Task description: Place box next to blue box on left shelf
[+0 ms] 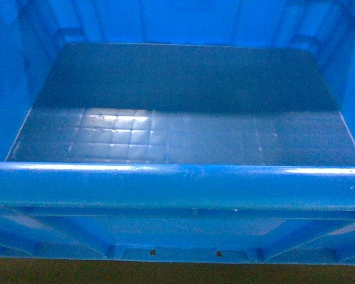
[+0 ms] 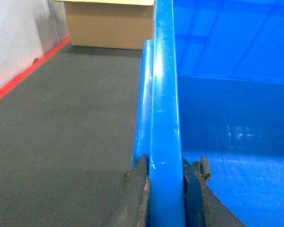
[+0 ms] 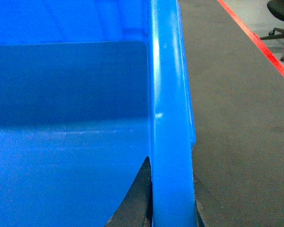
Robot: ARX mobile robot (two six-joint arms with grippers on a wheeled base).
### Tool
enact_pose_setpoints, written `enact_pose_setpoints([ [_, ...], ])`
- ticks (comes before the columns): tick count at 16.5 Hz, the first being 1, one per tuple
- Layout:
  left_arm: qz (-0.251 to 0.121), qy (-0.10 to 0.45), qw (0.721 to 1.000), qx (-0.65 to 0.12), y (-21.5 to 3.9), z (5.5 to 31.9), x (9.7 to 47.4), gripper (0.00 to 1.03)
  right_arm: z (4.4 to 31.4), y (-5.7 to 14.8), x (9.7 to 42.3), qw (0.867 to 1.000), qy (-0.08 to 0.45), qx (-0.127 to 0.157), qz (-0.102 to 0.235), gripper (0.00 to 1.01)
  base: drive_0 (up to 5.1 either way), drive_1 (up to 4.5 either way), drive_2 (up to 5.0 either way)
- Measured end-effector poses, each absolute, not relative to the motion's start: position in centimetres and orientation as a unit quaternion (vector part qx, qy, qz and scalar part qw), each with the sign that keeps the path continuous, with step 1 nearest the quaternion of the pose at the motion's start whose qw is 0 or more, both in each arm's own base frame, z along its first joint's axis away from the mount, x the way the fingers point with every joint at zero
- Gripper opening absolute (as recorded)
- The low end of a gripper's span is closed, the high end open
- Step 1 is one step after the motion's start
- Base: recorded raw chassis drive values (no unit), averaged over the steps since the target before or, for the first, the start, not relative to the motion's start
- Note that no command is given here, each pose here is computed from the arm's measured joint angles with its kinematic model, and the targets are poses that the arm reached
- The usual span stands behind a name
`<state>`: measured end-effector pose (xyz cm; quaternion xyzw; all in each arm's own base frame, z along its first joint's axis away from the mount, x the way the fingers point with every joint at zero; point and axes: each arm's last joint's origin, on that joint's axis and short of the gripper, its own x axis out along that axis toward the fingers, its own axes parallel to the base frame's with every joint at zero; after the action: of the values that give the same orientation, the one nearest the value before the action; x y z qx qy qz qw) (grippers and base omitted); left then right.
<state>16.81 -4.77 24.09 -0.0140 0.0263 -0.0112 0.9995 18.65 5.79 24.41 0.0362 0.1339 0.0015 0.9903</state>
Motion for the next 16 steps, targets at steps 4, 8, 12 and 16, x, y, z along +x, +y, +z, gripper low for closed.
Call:
enact_pose_setpoints([
  [4,-0.011,0.029,0.999,-0.013,-4.76,24.03,16.81,0.10,24.37,5.79,18.65,0.990,0.136,0.036,0.002,0.09,0.0,0.00,0.0],
  [8,-0.010,0.029,0.999,-0.013,-4.76,24.04,16.81,0.10,24.36,5.81,18.66,0.990,0.136,0.036,0.002,0.09,0.0,0.00,0.0],
  [12,-0.011,0.028,0.999,-0.013,-4.76,24.04,16.81,0.10,24.36,5.81,18.65,0.990,0.136,0.035,0.002,0.09,-0.8,-0.79,-0.8],
  [16,-0.011,0.029,0.999,-0.013,-4.76,24.04,16.81,0.10,24.36,5.81,18.65,0.990,0.136,0.036,0.002,0.09,-1.6,-1.58,-1.6],
])
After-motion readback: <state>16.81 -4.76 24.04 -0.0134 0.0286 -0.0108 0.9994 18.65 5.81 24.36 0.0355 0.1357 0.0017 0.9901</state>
